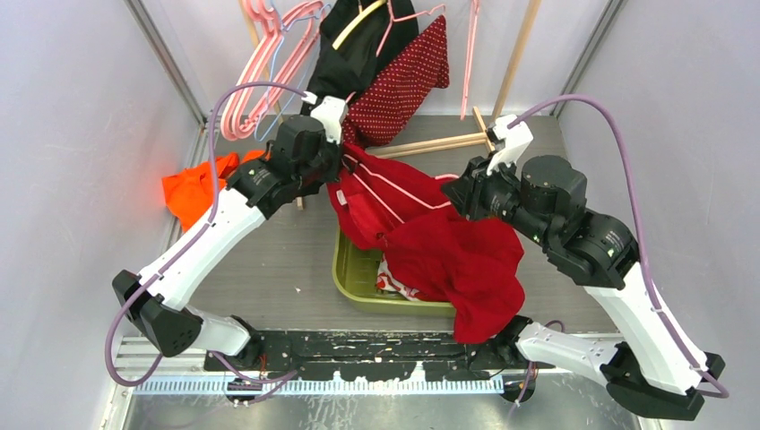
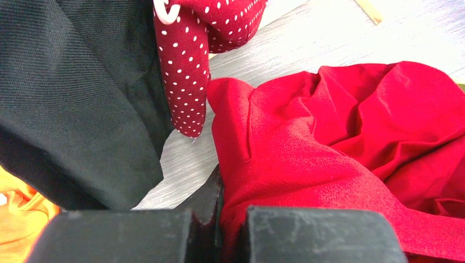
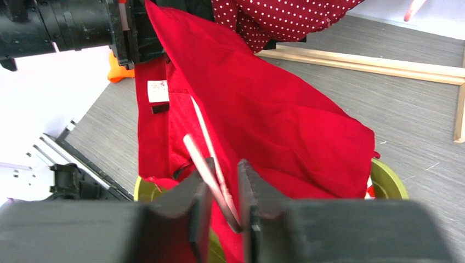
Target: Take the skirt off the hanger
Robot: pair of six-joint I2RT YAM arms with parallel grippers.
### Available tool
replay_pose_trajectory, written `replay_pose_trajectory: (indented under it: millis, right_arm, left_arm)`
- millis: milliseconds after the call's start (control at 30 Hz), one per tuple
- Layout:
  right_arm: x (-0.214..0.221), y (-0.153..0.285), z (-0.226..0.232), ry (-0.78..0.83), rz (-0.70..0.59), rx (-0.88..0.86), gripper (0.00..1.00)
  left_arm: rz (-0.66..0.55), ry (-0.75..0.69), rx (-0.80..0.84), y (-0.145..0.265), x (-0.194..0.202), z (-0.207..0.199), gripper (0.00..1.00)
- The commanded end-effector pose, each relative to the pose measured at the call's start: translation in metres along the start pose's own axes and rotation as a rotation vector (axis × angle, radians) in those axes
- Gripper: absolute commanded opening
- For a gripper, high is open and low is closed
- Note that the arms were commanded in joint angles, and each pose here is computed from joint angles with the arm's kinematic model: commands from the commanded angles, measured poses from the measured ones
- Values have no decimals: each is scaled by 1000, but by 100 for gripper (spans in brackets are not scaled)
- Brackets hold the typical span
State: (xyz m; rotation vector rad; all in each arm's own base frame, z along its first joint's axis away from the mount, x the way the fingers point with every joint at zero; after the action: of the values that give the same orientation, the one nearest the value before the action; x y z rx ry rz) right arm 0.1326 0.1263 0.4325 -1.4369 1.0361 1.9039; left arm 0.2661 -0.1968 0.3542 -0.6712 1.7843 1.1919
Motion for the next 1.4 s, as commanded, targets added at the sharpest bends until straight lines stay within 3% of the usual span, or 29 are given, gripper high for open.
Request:
replay_pose_trajectory:
  millis: [0,33,100,300,533,733,1000,1367]
  right_arm:
    - [-16,-4,4,-22,-71,-19,18]
    - [-19,-4,4,-20,-74,-16,6]
    - [-29,0,5,1,-77,-17,1]
    - [-56,40,0,85,-79,0,1]
    - [-53,88,2,6,-103,-72,1]
    - [-36,82,14,-56,27,-179,1]
    - [-40,69,21,-57,44,-235,1]
    - [-75,85,7,-8,-189,-96,1]
  left_arm:
    - [-108,17,9,18,-18,1,0]
    - [-107,15,8,18,-18,1,0]
    - [-107,15,7,16,-18,1,0]
    - [-104,8,20,9,-18,-2,0]
    - [-116,-43,14,-4,-31,-5,0]
    - [-175,-78,41,-18,-67,-17,0]
    - [-188,-71,109,-46,-89,-34,0]
    - [-59,-81,139,-56,-52,-31,0]
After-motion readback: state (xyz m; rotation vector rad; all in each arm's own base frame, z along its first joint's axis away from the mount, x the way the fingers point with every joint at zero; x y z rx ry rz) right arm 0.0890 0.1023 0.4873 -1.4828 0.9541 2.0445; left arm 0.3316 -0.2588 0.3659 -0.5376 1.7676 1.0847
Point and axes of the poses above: each gripper's point midway between its finger pads, its own y axis back along the fingers, its own z axis along the line the jaws close on, x = y × z, the point moved 9 cm from there along y, back along the fingers, and after that the axes turned 7 degrees about y, right-handed, at the moved point
